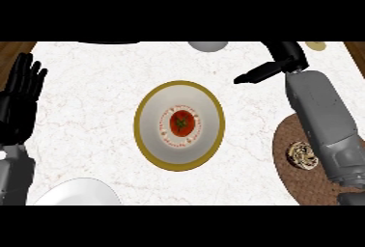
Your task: Pick the tomato from the placemat and place it in the bowl
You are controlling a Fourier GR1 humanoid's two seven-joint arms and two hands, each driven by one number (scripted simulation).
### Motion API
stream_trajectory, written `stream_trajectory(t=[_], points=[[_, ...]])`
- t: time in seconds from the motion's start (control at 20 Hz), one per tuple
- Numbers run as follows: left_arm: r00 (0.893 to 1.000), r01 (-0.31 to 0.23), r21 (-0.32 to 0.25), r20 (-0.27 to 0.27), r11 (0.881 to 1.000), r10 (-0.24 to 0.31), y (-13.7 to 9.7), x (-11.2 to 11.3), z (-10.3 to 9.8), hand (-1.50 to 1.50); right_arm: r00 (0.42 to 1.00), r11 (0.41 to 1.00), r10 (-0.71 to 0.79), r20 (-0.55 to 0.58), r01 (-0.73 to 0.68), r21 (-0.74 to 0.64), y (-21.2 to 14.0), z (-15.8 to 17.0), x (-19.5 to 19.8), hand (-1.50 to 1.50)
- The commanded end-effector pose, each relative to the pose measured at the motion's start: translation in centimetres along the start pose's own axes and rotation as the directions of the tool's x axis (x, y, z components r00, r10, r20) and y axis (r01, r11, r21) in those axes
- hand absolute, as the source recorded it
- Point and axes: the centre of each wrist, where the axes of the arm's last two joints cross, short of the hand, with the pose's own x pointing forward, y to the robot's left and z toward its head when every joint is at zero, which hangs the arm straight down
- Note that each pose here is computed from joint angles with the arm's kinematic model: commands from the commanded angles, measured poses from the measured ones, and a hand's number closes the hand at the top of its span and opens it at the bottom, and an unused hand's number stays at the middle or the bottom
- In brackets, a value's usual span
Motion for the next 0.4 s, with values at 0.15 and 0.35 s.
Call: stream_trajectory(t=[0.15, 0.35], points=[[1.000, -0.003, -0.024, -0.006, 1.000, 0.003, -1.8, -0.5, 0.2, 0.00, 0.997, 0.995, -0.083, 0.011, 0.083, -0.049, -7.6, 3.5, -2.3, -1.50], [1.000, -0.002, -0.037, 0.012, 0.999, 0.003, -1.6, 0.6, -0.7, 0.00, 0.997, 0.996, -0.077, 0.023, 0.078, -0.048, -11.6, 6.3, -2.9, -1.50]])
